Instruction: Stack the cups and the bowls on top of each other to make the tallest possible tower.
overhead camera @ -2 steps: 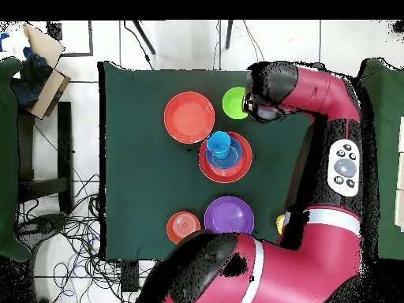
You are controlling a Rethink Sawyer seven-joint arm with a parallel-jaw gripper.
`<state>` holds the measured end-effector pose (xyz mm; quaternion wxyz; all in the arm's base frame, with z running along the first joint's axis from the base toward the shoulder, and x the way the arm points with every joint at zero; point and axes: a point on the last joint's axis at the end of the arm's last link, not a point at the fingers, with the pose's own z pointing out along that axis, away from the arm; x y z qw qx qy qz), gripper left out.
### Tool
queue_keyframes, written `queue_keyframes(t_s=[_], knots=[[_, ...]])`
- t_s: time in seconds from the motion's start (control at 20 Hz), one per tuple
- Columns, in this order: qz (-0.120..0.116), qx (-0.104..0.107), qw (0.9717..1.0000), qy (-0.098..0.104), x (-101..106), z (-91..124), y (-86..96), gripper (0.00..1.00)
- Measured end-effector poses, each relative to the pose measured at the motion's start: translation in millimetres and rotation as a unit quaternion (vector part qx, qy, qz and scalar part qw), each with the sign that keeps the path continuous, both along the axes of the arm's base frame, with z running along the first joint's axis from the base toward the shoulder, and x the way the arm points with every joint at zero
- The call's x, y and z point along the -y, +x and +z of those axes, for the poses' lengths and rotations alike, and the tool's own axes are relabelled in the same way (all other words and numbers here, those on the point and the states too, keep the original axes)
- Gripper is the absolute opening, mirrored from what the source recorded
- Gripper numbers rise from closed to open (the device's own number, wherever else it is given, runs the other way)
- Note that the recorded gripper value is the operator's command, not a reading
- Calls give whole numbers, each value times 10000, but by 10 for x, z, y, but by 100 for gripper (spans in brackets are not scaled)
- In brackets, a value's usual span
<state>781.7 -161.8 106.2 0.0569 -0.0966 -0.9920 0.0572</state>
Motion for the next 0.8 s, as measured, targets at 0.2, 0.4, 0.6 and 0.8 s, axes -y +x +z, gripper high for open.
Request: queue_keyframes(t_s=[0.2,0.4,0.6,0.8], knots=[[-43,-43,9999,-97,31,372,247,100],[-48,69,9998,-157,32,512,464,100],[-44,263,9994,-204,28,530,689,100],[-48,484,9987,-169,27,377,847,100]])
